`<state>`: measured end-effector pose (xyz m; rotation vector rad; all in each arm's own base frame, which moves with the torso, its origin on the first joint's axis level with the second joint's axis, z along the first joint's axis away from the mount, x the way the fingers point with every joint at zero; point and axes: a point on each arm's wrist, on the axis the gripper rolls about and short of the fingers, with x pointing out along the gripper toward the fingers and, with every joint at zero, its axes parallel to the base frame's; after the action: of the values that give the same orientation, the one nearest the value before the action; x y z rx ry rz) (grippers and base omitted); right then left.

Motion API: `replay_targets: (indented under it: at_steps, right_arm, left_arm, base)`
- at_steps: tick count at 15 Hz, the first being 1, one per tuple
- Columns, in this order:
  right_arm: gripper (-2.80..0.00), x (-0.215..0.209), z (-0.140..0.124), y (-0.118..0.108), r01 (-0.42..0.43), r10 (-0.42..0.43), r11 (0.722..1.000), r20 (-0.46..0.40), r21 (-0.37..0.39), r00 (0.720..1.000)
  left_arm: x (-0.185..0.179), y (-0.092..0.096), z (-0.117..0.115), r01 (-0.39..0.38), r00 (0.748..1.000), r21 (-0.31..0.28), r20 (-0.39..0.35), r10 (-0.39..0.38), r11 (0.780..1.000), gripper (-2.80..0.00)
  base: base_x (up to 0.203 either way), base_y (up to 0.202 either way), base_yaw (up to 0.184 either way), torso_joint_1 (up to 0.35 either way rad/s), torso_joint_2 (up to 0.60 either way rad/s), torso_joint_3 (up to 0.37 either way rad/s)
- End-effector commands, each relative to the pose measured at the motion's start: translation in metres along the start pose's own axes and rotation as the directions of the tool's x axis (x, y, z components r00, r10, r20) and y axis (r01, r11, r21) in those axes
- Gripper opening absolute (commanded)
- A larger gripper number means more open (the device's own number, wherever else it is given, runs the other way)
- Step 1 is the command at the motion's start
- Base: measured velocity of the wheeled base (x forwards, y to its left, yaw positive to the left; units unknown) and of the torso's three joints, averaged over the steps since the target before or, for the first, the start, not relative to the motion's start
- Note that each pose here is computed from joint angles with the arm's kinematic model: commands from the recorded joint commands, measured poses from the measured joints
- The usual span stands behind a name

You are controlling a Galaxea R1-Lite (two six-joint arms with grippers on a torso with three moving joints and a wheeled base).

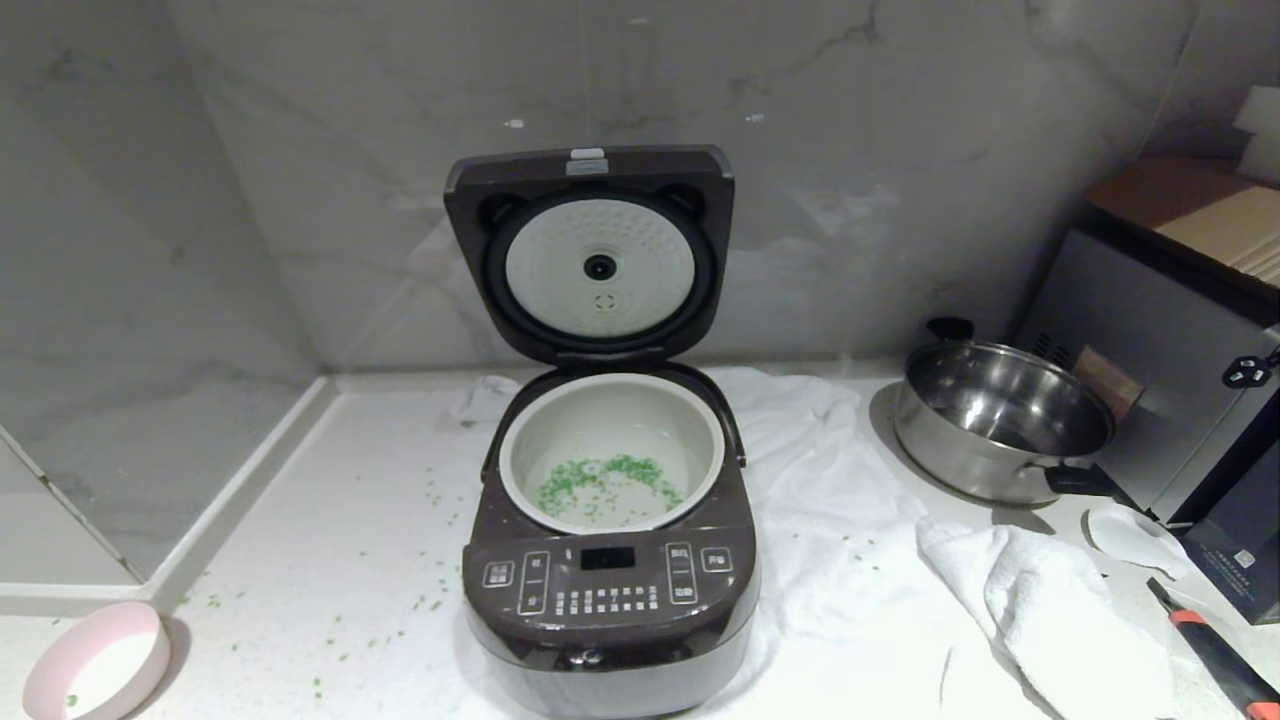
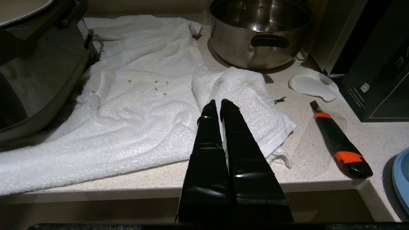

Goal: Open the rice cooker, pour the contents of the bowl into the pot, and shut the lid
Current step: Turn on the tap

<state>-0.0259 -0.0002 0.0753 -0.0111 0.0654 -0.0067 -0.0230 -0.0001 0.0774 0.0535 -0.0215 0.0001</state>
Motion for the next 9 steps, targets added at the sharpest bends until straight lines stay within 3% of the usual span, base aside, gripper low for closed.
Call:
replay_targets:
  at_steps: [1, 4, 9]
  right_arm:
    - [-2.80, 0.0000, -0.0002, 0.0000, -0.001, 0.001, 1.000, -0.001, -0.006, 1.000]
    - [-2.80, -0.0001, 0.0002, 0.0000, -0.001, 0.001, 1.000, 0.001, -0.008, 1.000]
    - [-2.80, -0.0002, 0.0003, 0.0000, -0.001, 0.001, 1.000, 0.001, -0.009, 1.000]
  left_arm:
    - [0.0005, -0.0001, -0.0017, 0.000, 1.000, -0.001, -0.006, 0.000, 1.000, -2.80]
    - [0.0005, -0.0001, -0.0017, 0.000, 1.000, -0.001, -0.006, 0.000, 1.000, -2.80]
    - [0.0005, -0.0001, -0.0017, -0.002, 1.000, -0.001, -0.006, 0.002, 1.000, -2.80]
  base:
    - [0.000, 0.000, 0.000, 0.000, 0.00, 0.000]
    - [0.001, -0.002, 0.029, 0.001, 0.00, 0.004]
    - [0.000, -0.008, 0.173, 0.000, 0.01, 0.001]
